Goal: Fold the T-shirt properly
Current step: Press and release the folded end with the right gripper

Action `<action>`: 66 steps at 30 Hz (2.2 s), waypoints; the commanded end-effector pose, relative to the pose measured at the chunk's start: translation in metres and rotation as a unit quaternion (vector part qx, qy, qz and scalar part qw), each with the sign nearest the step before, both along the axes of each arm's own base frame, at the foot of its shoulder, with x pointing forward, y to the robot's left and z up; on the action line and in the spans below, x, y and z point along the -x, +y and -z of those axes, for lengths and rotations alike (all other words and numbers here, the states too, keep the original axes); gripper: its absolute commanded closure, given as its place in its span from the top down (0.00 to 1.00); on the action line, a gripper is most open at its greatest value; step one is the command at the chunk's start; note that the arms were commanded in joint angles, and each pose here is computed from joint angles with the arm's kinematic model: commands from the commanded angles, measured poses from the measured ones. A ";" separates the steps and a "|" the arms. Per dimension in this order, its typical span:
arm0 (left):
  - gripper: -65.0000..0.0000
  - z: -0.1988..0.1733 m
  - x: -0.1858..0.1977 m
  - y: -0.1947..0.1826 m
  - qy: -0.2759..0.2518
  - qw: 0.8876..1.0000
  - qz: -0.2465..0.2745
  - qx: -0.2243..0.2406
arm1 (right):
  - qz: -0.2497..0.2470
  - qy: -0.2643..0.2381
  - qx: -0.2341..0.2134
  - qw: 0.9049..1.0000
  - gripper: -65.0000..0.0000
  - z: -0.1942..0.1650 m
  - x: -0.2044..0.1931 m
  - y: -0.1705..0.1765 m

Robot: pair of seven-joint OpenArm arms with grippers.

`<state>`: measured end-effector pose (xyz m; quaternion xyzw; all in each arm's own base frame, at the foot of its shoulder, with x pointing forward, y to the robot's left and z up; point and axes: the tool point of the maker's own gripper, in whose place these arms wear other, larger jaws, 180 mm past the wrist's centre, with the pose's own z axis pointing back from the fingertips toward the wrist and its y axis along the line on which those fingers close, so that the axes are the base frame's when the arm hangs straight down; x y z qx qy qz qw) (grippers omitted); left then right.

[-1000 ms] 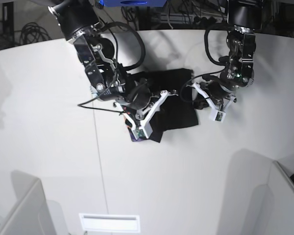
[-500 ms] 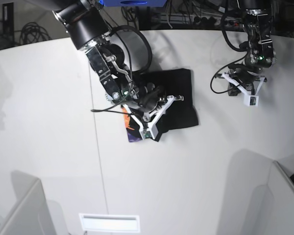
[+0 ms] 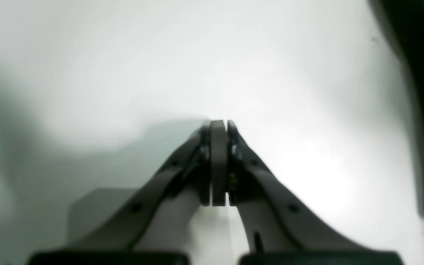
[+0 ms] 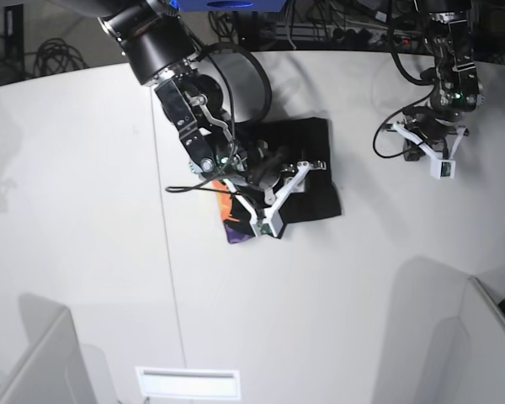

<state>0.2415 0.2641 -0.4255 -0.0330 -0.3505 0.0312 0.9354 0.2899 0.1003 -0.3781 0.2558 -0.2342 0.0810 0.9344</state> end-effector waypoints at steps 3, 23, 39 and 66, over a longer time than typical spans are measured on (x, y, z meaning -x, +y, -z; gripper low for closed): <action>0.00 -0.006 -0.001 0.011 -0.001 1.000 0.006 -0.017 | -0.003 -0.028 -0.020 0.999 0.51 -0.024 -0.010 0.008; 0.00 -0.031 0.009 0.078 -0.028 0.995 -0.085 -0.047 | -0.111 -0.043 -0.009 0.993 0.51 -0.024 0.036 0.057; 0.00 -0.028 0.015 0.079 -0.020 0.995 -0.086 -0.048 | -0.159 -0.124 -0.023 0.979 0.22 -0.074 0.059 0.062; 0.00 -0.026 0.019 0.077 -0.017 0.995 -0.084 -0.048 | 0.056 -0.085 0.039 0.994 0.00 -0.019 -0.037 -0.022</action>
